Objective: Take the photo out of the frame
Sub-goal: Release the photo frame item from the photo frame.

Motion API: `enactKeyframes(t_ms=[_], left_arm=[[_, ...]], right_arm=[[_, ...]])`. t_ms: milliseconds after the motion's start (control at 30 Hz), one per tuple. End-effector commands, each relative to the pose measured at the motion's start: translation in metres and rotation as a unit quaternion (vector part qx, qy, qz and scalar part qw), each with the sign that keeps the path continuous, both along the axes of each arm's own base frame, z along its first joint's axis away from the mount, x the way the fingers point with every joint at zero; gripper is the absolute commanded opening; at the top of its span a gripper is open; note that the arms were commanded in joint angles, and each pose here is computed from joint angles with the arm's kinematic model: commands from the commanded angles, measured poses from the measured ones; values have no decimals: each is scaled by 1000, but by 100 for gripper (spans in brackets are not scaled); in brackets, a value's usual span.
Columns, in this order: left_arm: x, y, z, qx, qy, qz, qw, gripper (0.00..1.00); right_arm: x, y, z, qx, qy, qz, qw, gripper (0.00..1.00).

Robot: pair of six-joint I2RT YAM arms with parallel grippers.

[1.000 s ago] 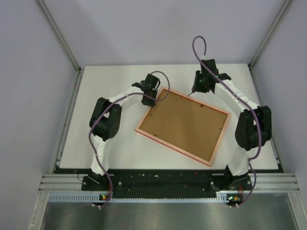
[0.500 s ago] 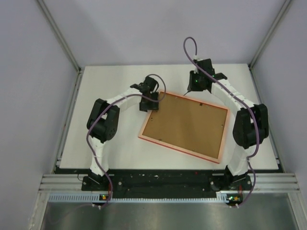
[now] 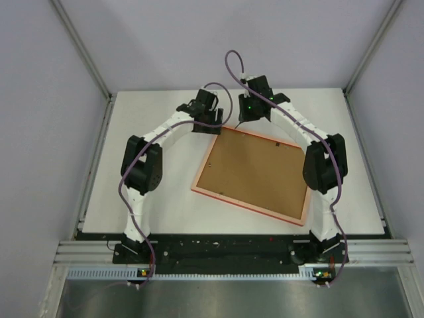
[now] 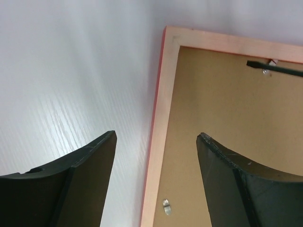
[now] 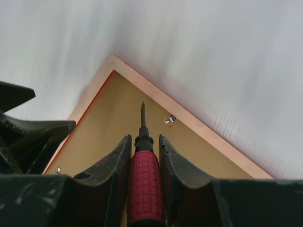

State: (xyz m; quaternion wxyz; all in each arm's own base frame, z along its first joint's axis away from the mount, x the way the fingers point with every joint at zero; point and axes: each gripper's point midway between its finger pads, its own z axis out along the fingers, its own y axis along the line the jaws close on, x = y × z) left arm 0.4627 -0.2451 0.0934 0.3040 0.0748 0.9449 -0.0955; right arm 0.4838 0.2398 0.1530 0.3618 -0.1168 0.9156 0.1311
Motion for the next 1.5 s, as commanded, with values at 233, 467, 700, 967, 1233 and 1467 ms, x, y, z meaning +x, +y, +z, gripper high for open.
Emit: enactKeyframes(t_ms=[233,467,700,967,1233,1467], left_arm=[[20,-22,-43,-11,14,-47,999,70],[21,-19,-53,-1,22,-43,999,49],[17,-9,-61,17,28,-30,999,23],[14,-1,-66,34,34,-17,999,4],[21,29,-69,60,35,56,996,0],[15,40,-79,57,52,86,993,0]], right_arm=[[1,-12,-3,-46,4,-11,999,0],[6,-27,-10,-80,1,-36,996,0],[10,-32,-10,-93,-5,-48,994,0],[17,-43,-14,-124,4,-60,990,0],[1,-79,-31,-105,94,-108,984,0],[-11,-93,-46,-61,133,-152,978,0]])
